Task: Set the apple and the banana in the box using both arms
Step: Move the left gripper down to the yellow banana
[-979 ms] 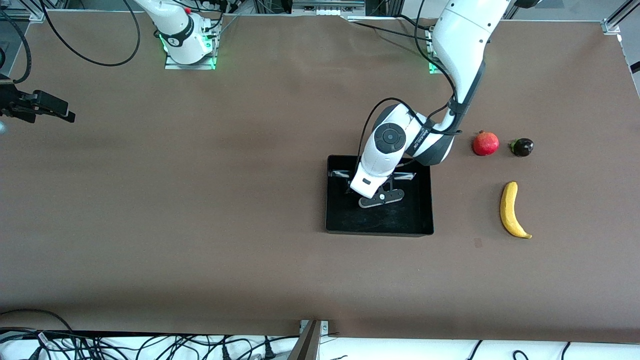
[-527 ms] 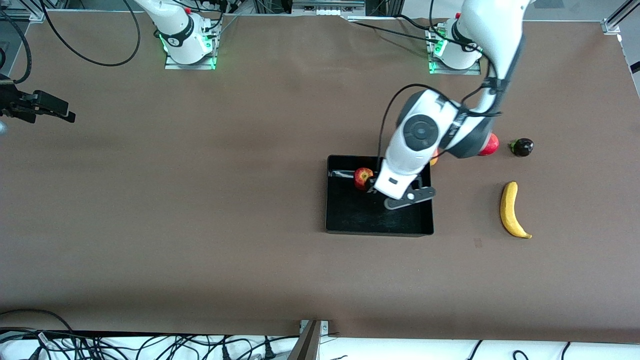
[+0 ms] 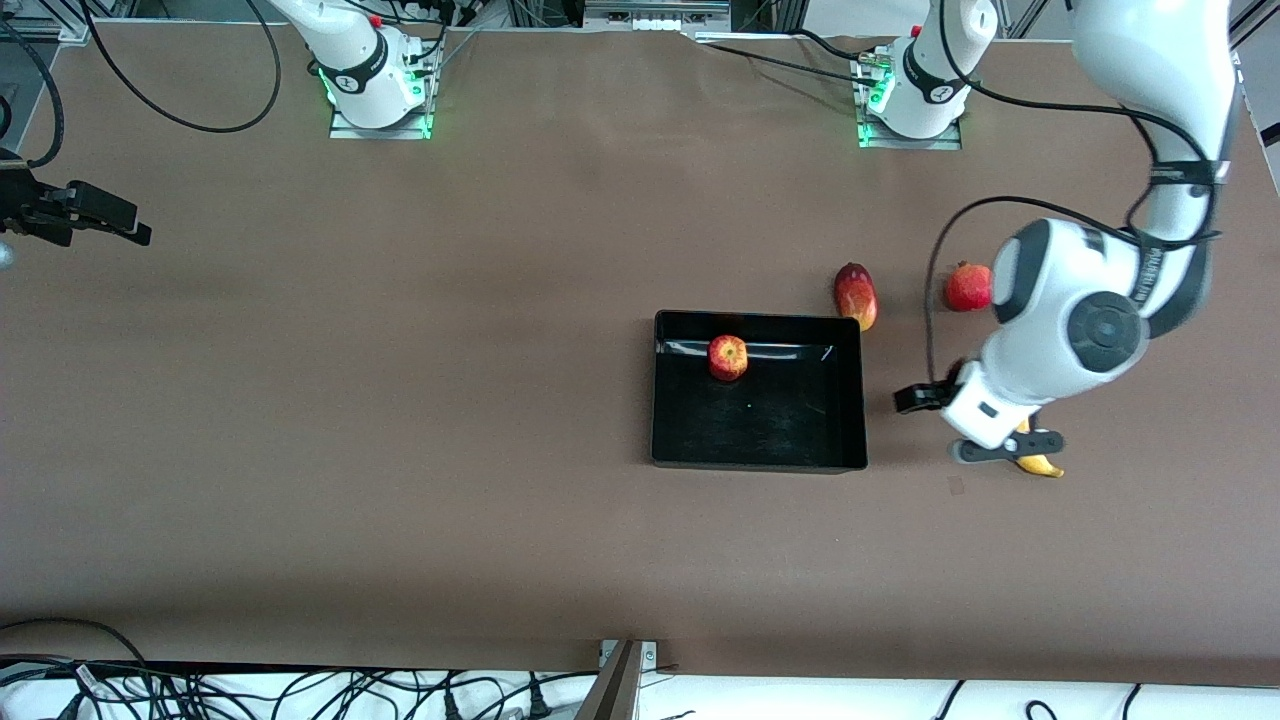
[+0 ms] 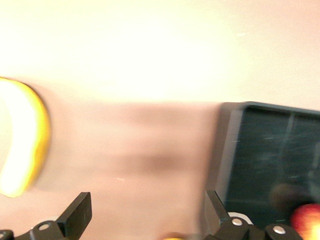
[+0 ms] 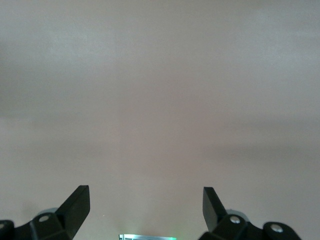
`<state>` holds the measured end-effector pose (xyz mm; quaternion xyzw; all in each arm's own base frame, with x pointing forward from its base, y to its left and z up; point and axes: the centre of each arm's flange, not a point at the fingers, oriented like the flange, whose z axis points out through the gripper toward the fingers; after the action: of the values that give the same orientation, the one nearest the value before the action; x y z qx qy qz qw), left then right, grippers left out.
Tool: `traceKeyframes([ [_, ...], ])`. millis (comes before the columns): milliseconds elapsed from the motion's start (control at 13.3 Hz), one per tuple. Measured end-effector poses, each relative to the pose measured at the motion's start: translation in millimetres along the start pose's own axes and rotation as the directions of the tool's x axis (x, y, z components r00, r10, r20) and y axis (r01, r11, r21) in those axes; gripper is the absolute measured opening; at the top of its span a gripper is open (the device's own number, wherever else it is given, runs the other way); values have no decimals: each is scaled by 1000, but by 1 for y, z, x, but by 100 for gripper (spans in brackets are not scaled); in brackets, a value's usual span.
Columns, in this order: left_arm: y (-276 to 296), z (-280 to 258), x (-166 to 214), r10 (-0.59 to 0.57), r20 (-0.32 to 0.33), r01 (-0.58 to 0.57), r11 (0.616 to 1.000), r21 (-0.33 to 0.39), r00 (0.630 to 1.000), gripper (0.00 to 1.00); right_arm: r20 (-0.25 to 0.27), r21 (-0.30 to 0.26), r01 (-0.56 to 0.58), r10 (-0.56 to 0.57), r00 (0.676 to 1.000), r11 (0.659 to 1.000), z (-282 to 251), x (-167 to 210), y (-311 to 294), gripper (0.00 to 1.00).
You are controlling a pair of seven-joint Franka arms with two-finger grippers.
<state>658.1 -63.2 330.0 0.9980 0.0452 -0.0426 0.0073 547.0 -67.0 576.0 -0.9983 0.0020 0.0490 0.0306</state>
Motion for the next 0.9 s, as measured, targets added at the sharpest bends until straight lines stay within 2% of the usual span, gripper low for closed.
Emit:
traceKeyframes([
  [226,-76,14,10,85,20,-85,996,-13,996,100,0,0,0,0,1000,1000,0,0,0,100],
  [377,-105,29,15,115,14,-115,993,-21,993,100,0,0,0,0,1000,1000,0,0,0,100],
  [904,-147,125,27,145,-80,-143,989,32,986,100,0,0,0,0,1000,1000,0,0,0,100],
])
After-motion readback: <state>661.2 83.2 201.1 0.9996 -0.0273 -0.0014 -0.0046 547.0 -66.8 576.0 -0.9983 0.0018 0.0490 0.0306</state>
